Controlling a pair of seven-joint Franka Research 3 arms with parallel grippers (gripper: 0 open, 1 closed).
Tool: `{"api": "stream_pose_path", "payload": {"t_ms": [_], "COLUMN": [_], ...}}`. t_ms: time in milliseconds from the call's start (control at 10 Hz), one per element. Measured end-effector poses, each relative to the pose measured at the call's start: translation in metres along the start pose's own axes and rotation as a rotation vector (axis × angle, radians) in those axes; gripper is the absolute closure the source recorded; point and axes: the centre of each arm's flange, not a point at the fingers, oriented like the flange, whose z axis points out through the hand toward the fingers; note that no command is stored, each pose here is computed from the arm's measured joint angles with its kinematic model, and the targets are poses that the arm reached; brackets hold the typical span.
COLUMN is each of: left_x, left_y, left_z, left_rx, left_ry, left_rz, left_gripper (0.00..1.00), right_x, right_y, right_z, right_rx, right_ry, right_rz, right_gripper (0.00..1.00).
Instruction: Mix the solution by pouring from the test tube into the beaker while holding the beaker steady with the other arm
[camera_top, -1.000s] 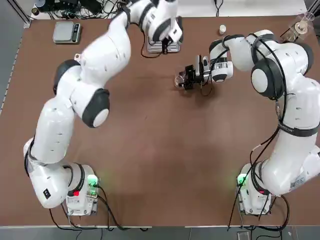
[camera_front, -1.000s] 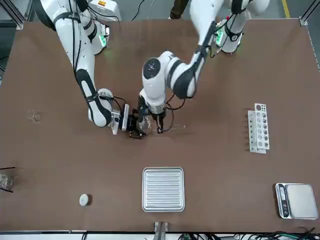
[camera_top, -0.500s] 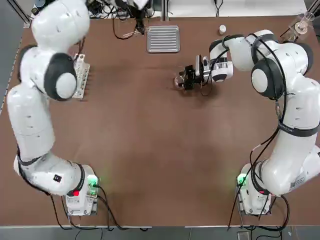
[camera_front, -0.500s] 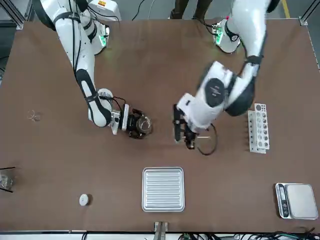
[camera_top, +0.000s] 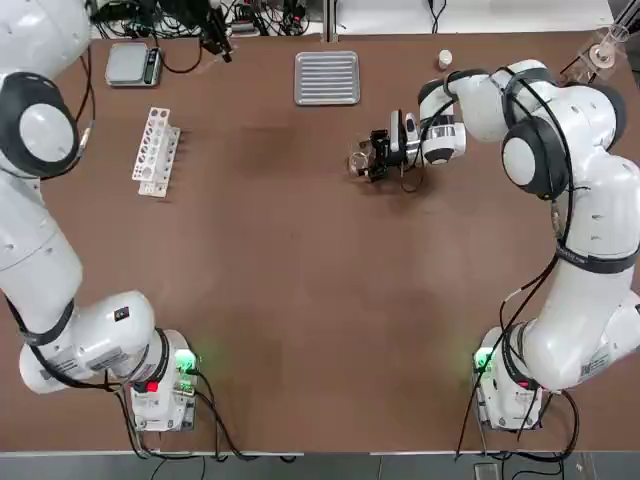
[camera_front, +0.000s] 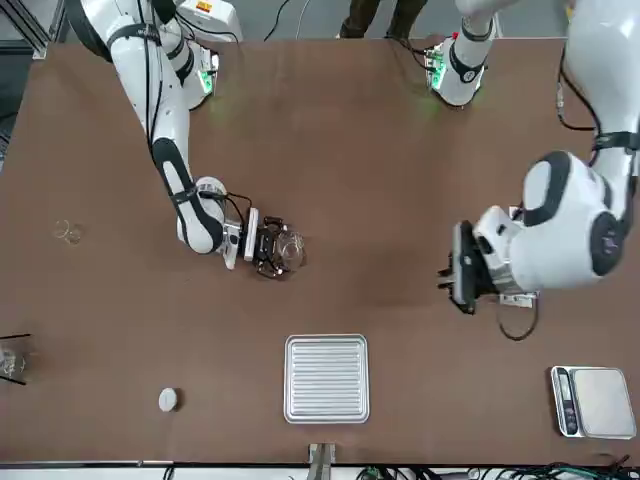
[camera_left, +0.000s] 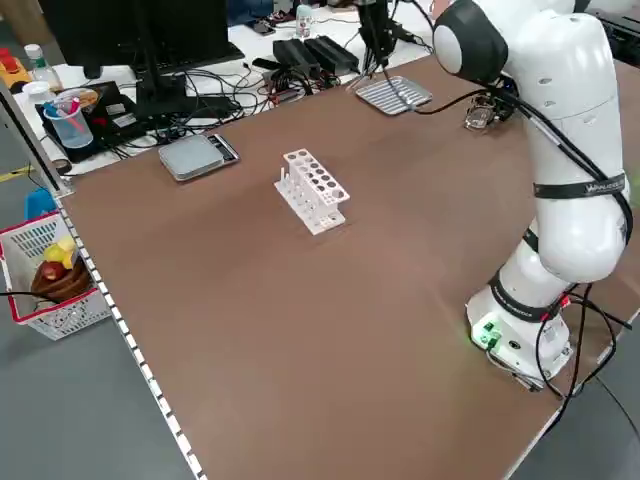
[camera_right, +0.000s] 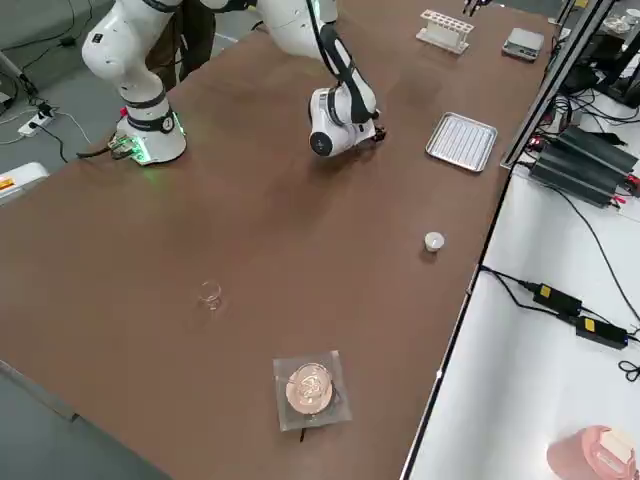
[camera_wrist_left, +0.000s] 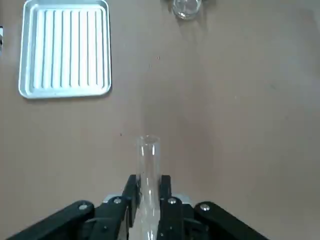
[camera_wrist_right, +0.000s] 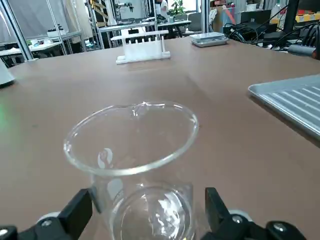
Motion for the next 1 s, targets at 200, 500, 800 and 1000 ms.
{"api": "stream_pose_path", "payload": {"t_ms": [200,500,800,1000], "left_x": [-0.063,-0.151,-0.193,-0.224], "left_y": [0.005,0.017,0.044,0.069], "left_z": [-0.018,-0.008,0.006,0.005], "left_rx": [-0.026,-0.072,-0.147,-0.180], "left_ry": [0.063,0.262,0.445,0.529], "left_rz": [0.048,0.111,0.142,0.160], "left_gripper": [0.78,0.78,0.78,0.78], "right_x": [0.000,0.000,0.000,0.000], "right_y": [0.000,0.001,0.001,0.001], "right_z": [0.000,-0.001,-0.001,-0.001], "right_rx": [0.000,-0.003,-0.004,-0.004], "right_ry": [0.001,0.001,0.002,0.003], "right_rz": [0.008,0.012,0.013,0.014], "right_gripper": [0.00,0.00,0.00,0.00]}}
